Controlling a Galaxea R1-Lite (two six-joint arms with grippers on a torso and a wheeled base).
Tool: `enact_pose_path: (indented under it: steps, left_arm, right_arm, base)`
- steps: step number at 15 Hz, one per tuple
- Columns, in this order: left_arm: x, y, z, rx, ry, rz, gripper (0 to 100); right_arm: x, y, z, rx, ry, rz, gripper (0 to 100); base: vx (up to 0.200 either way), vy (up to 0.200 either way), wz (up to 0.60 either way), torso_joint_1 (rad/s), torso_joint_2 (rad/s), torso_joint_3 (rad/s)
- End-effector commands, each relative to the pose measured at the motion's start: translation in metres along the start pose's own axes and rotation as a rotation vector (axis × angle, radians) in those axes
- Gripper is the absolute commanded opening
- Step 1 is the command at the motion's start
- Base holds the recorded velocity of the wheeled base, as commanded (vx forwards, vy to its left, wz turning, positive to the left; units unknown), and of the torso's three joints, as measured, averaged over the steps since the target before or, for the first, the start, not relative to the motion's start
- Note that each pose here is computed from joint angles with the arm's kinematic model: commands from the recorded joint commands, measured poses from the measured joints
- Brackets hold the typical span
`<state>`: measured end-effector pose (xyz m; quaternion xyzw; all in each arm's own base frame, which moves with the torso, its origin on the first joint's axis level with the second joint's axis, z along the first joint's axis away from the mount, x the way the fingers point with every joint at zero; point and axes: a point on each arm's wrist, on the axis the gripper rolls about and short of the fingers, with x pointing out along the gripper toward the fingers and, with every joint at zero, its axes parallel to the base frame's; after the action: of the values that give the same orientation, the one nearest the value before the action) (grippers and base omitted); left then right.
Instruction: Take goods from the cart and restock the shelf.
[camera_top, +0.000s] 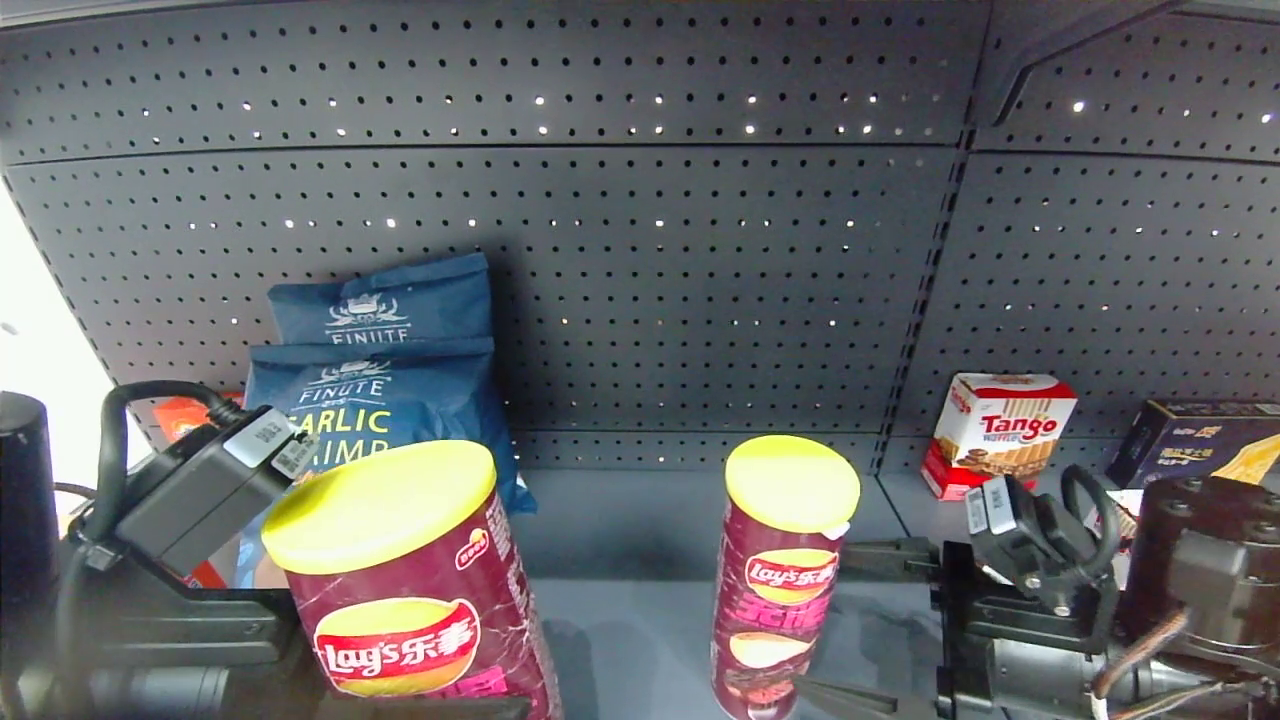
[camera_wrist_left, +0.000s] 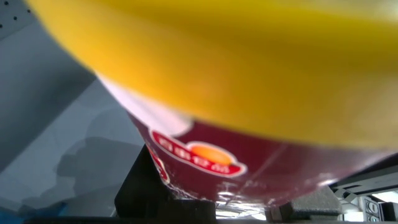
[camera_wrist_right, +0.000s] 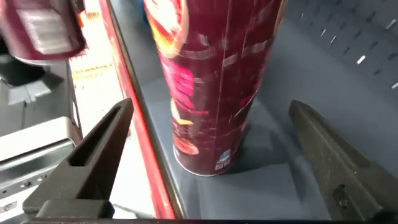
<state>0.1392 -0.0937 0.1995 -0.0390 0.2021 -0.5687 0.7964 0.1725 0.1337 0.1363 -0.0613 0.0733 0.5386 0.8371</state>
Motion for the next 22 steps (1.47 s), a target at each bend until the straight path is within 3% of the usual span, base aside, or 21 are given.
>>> enact_pose_path:
  steps: [1,6,8,11,16,18,22]
  left_arm:
    - [0.000,0.000,-0.002,-0.005,0.004,0.002,0]
    - [0.000,0.001,-0.004,-0.008,0.007,0.003,0]
    - [0.000,0.001,-0.004,-0.009,0.008,0.004,0]
    - [-0.003,-0.002,-0.004,-0.003,-0.002,0.007,0]
    - [-0.006,-0.001,-0.003,-0.003,-0.010,0.019,0]
    - [-0.007,-0.002,-0.005,-0.002,-0.011,0.019,0]
    - [-0.010,-0.005,-0.004,0.008,-0.023,0.020,0]
  right_arm:
    - [-0.021,0.010,0.015,-0.043,-0.074,-0.009,100]
    - [-0.051,0.022,0.044,-0.076,-0.133,-0.114,100]
    - [-0.073,0.029,0.062,-0.080,-0.151,-0.224,100]
    - [-0.103,0.041,0.066,-0.063,-0.133,-0.413,100]
    - [-0.134,0.055,0.055,-0.018,-0.158,-0.651,100]
    - [-0.141,0.058,0.048,0.004,-0.160,-0.683,100]
    - [-0.175,0.073,-0.008,0.104,-0.184,-1.029,100]
  base:
    - [0.000,0.000,0.00,0.000,0.00,0.000]
    - [0.000,0.000,0.00,0.000,0.00,0.000]
    - [0.000,0.000,0.00,0.000,0.00,0.000]
    - [0.000,0.000,0.00,0.000,0.00,0.000]
    - [0.000,0.000,0.00,0.000,0.00,0.000]
    - [0.000,0.000,0.00,0.000,0.00,0.000]
    - [0.000,0.000,0.00,0.000,0.00,0.000]
